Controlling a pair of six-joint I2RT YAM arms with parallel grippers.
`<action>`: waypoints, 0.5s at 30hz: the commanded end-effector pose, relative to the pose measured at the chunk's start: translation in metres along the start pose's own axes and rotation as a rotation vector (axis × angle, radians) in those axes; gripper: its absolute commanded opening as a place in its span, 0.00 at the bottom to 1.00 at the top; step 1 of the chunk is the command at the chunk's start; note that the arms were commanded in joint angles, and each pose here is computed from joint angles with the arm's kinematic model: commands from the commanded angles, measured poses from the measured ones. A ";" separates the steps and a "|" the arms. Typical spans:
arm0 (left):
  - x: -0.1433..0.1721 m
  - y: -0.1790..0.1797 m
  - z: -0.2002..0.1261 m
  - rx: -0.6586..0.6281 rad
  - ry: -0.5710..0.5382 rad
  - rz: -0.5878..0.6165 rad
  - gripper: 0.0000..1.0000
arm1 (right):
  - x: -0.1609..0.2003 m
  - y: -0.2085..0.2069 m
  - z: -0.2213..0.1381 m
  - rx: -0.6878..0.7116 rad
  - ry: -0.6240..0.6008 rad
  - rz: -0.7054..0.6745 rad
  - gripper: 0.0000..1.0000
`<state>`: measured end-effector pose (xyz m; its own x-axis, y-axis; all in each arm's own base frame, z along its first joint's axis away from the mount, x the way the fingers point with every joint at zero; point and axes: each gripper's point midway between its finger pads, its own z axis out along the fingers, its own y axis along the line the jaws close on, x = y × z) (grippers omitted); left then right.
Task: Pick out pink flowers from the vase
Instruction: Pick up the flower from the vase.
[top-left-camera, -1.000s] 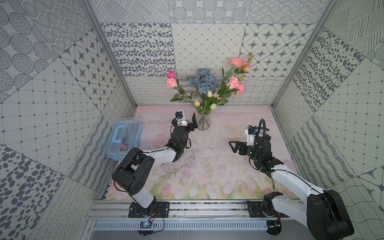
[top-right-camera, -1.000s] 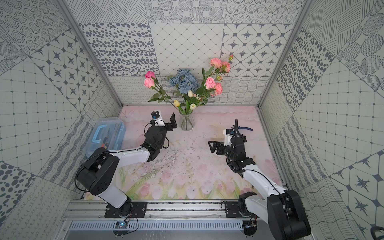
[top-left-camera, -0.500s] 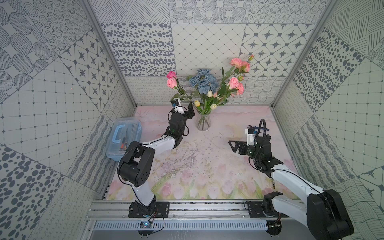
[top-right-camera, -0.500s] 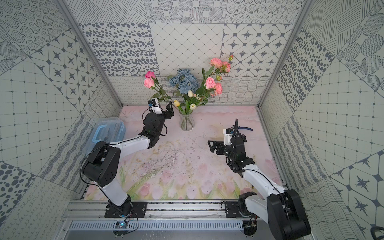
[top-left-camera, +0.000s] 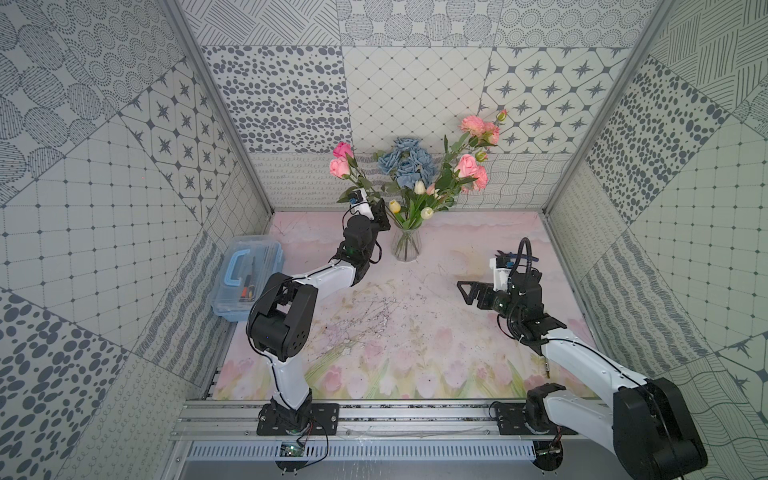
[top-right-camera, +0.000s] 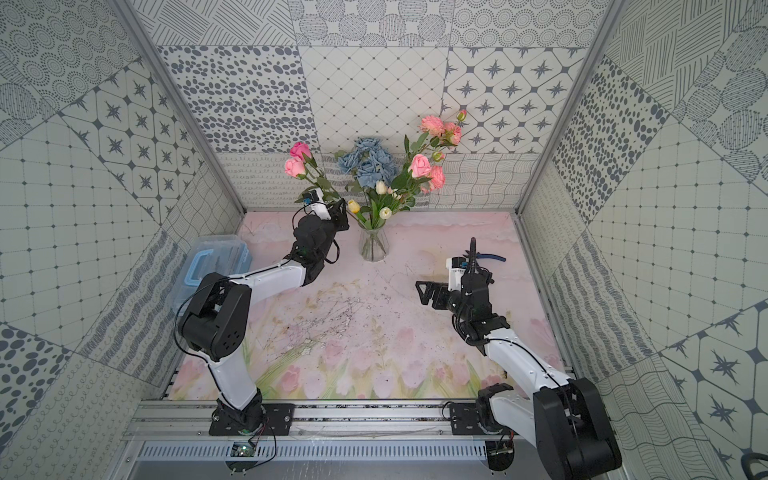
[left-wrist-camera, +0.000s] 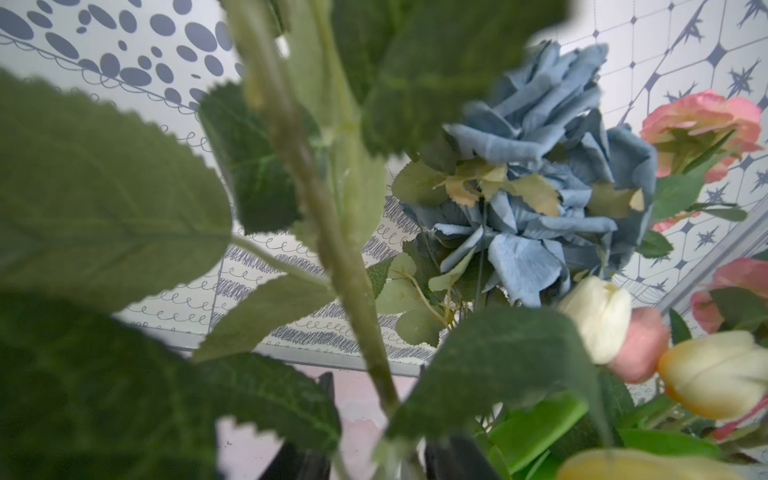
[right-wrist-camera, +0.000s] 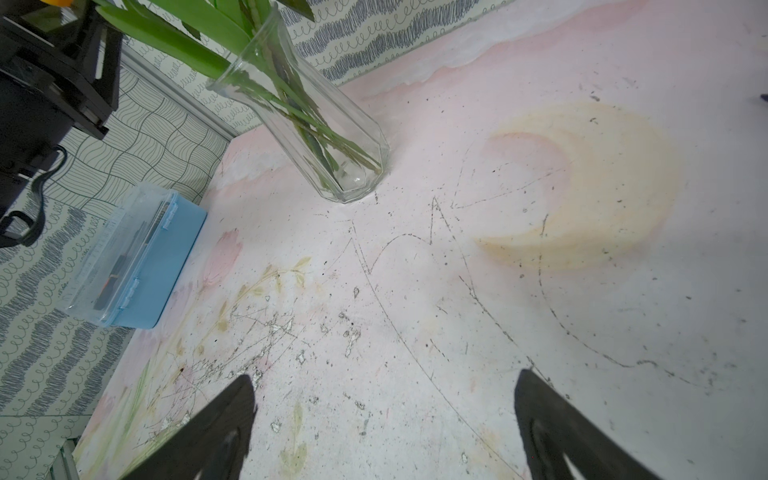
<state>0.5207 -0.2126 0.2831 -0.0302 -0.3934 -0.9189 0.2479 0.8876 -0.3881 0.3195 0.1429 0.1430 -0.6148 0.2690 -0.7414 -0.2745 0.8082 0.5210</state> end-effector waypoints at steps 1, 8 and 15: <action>-0.004 -0.009 0.000 0.052 0.008 -0.060 0.27 | -0.004 0.004 0.001 -0.015 -0.021 -0.024 0.98; -0.009 -0.013 -0.003 0.066 0.005 -0.055 0.09 | -0.008 0.006 0.000 -0.018 -0.024 -0.026 0.98; -0.030 -0.021 -0.005 0.067 -0.009 -0.001 0.00 | -0.013 0.008 -0.005 -0.011 -0.042 -0.030 0.98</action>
<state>0.5139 -0.2214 0.2959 -0.0613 -0.4310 -0.9002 0.3035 0.8512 -0.4282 0.3180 0.1423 0.1412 -0.6219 0.2673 -0.7360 -0.2681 0.8104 0.5209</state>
